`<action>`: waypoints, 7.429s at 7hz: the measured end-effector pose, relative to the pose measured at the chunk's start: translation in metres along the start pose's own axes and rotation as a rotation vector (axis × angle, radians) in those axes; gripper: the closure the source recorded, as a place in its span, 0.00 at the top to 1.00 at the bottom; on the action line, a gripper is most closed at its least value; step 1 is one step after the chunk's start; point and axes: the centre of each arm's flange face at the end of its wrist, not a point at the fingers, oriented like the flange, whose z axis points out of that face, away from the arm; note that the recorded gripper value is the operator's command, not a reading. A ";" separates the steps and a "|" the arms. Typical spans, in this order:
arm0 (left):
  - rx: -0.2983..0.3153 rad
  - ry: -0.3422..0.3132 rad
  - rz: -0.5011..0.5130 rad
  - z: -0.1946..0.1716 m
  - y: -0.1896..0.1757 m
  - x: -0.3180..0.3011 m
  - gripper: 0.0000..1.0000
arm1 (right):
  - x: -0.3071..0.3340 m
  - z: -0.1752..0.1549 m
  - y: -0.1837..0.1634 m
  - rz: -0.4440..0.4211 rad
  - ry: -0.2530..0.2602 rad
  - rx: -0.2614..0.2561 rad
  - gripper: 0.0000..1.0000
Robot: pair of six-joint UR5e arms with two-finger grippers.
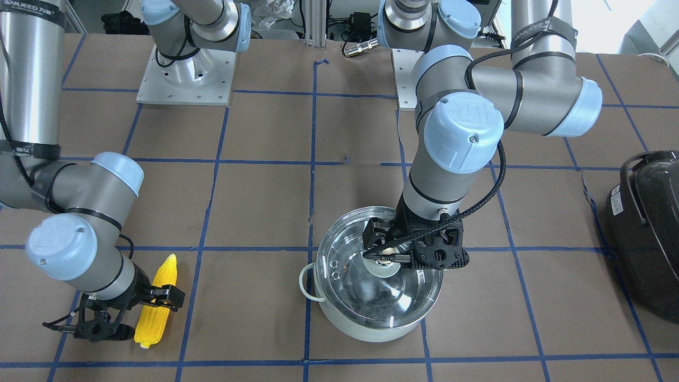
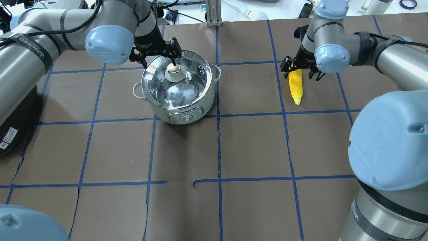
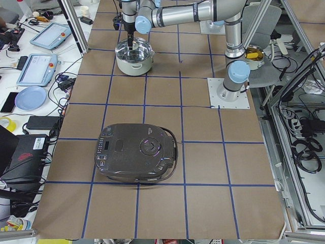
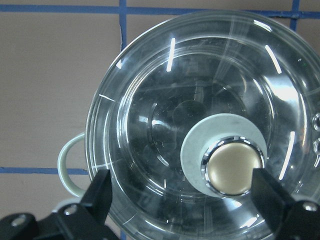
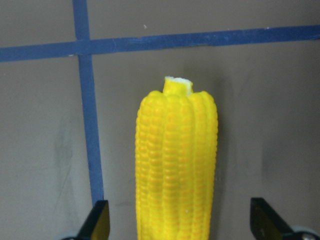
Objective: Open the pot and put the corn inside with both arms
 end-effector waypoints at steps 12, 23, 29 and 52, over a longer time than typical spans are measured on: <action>0.110 0.022 -0.078 -0.036 -0.016 -0.003 0.00 | -0.003 -0.019 0.002 -0.063 -0.012 0.043 0.25; 0.002 -0.048 0.091 0.069 0.003 -0.290 0.00 | -0.363 -0.208 0.039 -0.027 -0.145 0.146 0.22; 0.026 -0.065 0.173 0.141 0.049 -0.312 0.05 | -0.419 -0.134 0.057 -0.101 -0.128 0.095 0.84; -0.081 -0.040 -0.080 -0.161 0.087 -0.104 1.00 | -0.089 -0.344 0.152 -0.218 -0.013 0.080 1.00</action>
